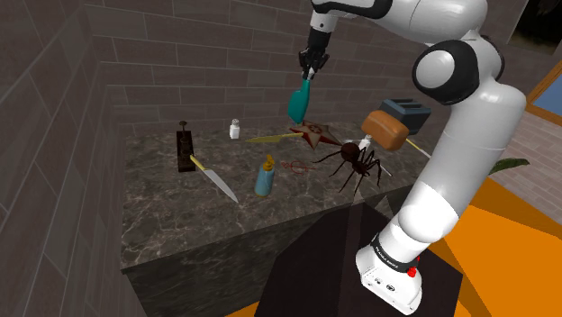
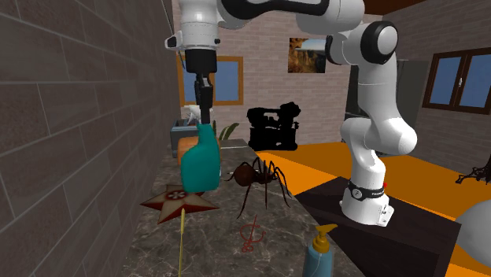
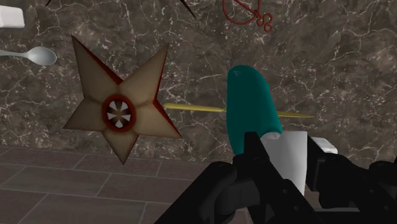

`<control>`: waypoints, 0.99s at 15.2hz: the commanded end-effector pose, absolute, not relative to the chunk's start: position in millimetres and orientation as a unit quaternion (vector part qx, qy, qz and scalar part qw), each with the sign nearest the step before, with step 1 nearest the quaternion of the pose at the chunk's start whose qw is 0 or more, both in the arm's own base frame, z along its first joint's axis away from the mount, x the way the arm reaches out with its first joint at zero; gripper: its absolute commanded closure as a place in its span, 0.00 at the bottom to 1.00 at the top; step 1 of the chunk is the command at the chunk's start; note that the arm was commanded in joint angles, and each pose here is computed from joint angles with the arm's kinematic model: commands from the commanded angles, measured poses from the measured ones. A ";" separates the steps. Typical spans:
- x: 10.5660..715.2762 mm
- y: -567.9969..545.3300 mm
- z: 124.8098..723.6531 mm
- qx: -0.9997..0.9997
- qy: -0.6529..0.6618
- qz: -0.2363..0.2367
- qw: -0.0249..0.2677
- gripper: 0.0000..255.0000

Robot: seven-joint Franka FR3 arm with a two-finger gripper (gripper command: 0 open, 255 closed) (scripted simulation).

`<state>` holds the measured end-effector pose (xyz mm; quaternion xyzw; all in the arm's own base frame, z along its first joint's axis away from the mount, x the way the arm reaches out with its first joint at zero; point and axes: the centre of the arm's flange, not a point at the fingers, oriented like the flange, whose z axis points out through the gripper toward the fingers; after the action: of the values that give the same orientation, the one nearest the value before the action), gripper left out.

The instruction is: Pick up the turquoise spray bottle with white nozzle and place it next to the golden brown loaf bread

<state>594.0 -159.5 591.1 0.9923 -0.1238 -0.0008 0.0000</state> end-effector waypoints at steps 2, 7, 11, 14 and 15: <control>593.9 -160.4 608.1 0.992 -0.124 -0.001 0.000 1.00; 593.9 -160.4 634.5 0.992 -0.124 -0.001 0.000 1.00; 576.4 -180.2 644.3 0.992 -0.124 -0.001 0.000 1.00; 550.1 -209.8 644.4 0.992 -0.124 -0.001 0.000 1.00; 541.3 -219.7 644.4 0.992 -0.124 -0.001 0.000 1.00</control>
<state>549.7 -207.7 646.2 0.9923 -0.1242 -0.0010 0.0002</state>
